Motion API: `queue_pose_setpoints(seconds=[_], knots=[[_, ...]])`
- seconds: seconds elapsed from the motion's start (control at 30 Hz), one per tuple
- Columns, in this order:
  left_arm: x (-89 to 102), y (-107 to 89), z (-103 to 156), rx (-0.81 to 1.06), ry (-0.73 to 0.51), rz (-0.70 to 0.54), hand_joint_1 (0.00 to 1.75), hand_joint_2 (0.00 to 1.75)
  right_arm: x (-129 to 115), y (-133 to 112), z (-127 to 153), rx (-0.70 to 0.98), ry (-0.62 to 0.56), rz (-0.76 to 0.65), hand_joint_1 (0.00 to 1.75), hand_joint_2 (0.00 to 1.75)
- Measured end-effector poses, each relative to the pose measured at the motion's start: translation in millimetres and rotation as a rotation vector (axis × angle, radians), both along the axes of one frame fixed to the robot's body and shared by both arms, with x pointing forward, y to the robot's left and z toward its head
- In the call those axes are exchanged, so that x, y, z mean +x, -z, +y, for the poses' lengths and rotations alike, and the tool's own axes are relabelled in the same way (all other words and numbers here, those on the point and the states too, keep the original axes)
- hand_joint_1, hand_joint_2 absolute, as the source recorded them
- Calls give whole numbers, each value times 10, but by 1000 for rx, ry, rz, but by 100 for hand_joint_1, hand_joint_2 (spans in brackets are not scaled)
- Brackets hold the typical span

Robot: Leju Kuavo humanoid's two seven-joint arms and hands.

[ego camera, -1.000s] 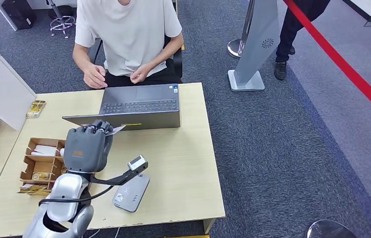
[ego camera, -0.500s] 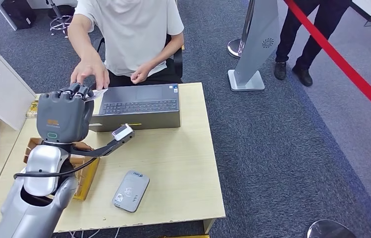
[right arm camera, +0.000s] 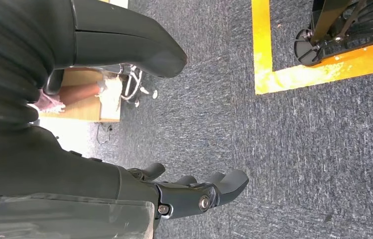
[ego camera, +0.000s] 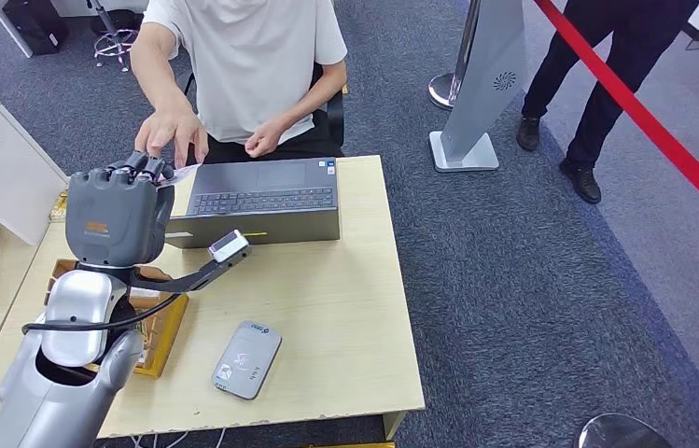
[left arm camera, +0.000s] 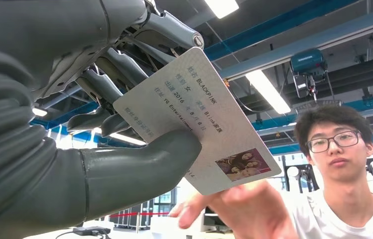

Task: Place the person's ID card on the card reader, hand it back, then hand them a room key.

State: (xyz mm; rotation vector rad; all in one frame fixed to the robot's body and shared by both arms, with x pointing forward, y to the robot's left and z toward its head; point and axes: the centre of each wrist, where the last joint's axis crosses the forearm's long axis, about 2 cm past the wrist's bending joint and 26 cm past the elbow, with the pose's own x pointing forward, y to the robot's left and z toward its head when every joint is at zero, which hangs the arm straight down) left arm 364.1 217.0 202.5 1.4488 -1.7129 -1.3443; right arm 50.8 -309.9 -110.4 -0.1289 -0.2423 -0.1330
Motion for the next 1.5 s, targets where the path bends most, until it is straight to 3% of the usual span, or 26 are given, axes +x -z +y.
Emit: queue_pose_setpoints(seconds=[0.53, 0.7, 0.83, 1.27, 1.5], knots=[[25, -24, 45, -6, -40, -36, 175, 175, 3, 0, 1, -1, -14, 3, 0, 175], [516, -408, 662, -42, -137, -243, 175, 175, 30, -4, 5, -6, -72, 19, 0, 175], [710, -552, 943, -30, -200, -266, 175, 175, 46, -6, 6, -6, -85, 16, 0, 175], [779, -502, 1090, -18, -265, -224, 175, 175, 61, -8, 9, 0, -93, 12, 0, 175], [724, -369, 1167, 8, -285, -181, 175, 175, 59, -7, 10, 2, -88, 12, 0, 175]])
